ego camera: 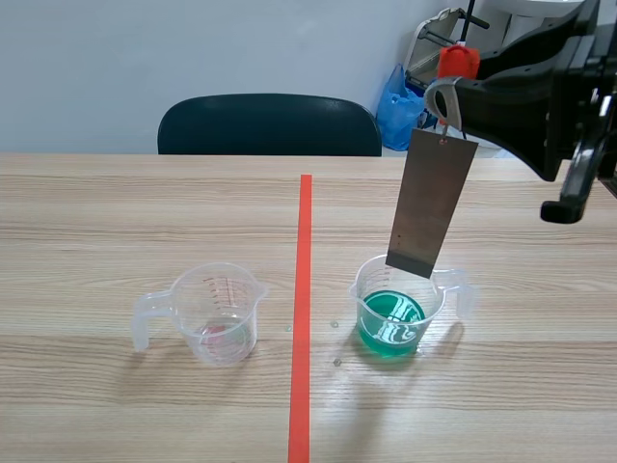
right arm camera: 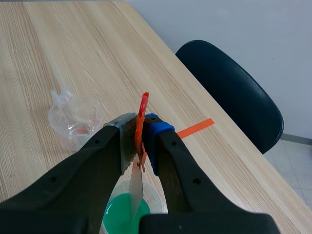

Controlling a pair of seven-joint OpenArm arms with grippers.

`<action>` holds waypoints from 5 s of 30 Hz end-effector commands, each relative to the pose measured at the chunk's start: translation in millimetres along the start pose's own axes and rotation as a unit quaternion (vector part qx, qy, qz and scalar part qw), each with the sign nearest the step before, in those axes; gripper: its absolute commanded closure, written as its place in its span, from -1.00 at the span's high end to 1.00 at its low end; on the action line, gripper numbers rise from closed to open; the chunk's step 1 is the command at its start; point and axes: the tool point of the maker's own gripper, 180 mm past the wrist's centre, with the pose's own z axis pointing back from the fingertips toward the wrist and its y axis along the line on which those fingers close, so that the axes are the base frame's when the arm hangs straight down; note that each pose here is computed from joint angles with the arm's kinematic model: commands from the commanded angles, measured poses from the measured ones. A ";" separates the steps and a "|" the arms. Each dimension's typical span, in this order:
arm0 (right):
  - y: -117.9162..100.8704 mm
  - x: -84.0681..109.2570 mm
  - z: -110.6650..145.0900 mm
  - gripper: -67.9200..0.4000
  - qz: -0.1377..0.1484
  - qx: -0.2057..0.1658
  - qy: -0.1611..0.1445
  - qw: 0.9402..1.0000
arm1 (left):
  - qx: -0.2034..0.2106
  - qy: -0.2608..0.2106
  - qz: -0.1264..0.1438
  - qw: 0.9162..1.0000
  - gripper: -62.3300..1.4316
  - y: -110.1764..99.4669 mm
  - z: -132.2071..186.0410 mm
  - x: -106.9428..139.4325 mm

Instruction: Do the redox reaction experiment

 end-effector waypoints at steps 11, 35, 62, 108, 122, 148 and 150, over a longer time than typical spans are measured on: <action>-8.0 12.0 1.4 -0.97 0.011 -0.010 -0.018 1.000 | 0.005 -0.012 -0.002 1.000 1.00 1.9 -1.1 5.6; -10.0 10.4 1.7 -0.97 0.008 -0.013 -0.020 1.000 | 0.007 -0.012 -0.001 1.000 1.00 2.6 -1.2 5.3; -9.4 11.6 1.7 -0.97 0.008 -0.011 -0.023 1.000 | -0.326 -0.025 0.102 0.940 -0.88 -69.5 -188.9 13.3; -9.5 13.0 1.9 -0.97 0.008 -0.011 -0.027 1.000 | -0.468 -0.062 0.163 0.866 -0.87 -314.4 -294.6 66.9; -9.5 13.1 1.9 -0.97 0.008 -0.011 -0.027 1.000 | -0.466 -0.061 0.161 0.868 -0.87 -312.8 -294.9 65.4; -9.5 14.3 1.9 -0.97 0.009 -0.011 -0.030 0.999 | -0.267 0.071 0.115 0.954 -0.87 -27.5 -145.2 -34.8; -9.5 14.2 1.9 -0.97 0.009 -0.011 -0.030 0.999 | -0.241 0.080 0.118 0.960 -0.87 -12.6 -128.8 -44.0</action>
